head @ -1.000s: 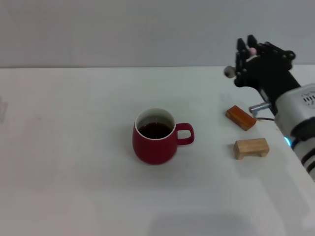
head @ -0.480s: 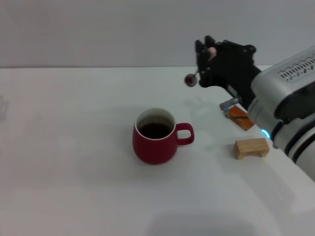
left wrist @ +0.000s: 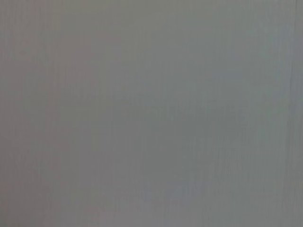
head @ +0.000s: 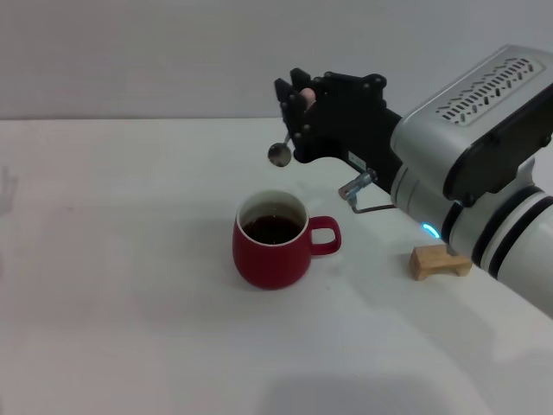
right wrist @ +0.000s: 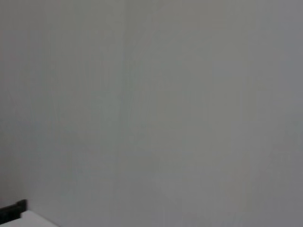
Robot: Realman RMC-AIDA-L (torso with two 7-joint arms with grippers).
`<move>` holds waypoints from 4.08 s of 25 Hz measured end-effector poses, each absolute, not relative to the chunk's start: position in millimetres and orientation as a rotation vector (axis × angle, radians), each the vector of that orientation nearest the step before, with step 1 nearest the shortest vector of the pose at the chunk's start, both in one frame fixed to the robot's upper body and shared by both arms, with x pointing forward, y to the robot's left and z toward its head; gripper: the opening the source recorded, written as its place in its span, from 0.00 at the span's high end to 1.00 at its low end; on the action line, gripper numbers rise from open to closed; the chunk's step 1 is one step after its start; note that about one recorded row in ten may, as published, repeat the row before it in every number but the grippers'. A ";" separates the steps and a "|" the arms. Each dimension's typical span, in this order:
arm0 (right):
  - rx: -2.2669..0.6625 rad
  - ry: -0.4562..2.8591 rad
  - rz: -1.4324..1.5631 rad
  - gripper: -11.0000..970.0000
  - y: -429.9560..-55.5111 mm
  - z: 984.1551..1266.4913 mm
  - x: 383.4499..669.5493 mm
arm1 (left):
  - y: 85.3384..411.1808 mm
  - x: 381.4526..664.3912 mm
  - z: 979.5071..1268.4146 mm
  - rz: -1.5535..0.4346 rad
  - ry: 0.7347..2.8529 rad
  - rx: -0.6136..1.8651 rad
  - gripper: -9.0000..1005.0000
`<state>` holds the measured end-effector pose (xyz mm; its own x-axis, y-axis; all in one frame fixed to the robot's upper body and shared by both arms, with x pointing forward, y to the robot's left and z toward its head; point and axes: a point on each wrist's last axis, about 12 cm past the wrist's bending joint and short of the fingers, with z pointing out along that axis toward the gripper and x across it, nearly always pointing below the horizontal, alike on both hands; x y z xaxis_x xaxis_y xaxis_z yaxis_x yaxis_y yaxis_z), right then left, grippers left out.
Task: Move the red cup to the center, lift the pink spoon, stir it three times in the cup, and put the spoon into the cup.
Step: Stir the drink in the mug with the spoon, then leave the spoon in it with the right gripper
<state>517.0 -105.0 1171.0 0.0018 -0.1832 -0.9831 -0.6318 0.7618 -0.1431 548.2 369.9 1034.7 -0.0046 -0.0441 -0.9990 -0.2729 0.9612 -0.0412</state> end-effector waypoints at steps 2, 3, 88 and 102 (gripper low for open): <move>-0.687 1.563 0.406 0.85 -103.5 1172.1 516.0 | 370.0 548.1 1034.6 0.184 1.571 -0.251 0.16; -0.692 1.565 0.413 0.85 -102.3 1172.9 515.1 | 370.2 547.8 1034.4 0.184 1.571 -0.252 0.16; -0.888 1.828 0.449 0.85 -88.6 1156.8 536.2 | 372.9 544.0 1033.0 0.183 1.569 -0.269 0.16; -0.870 1.855 0.415 0.85 -88.4 1146.2 556.4 | 373.2 543.2 1032.9 0.184 1.567 -0.268 0.16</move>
<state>556.4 -88.4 1146.2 -0.2377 -0.3802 -0.8938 -0.7251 0.6818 -0.0972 543.2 373.2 1032.9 -0.0010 -0.0540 -0.9985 -0.2839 0.9575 -0.0514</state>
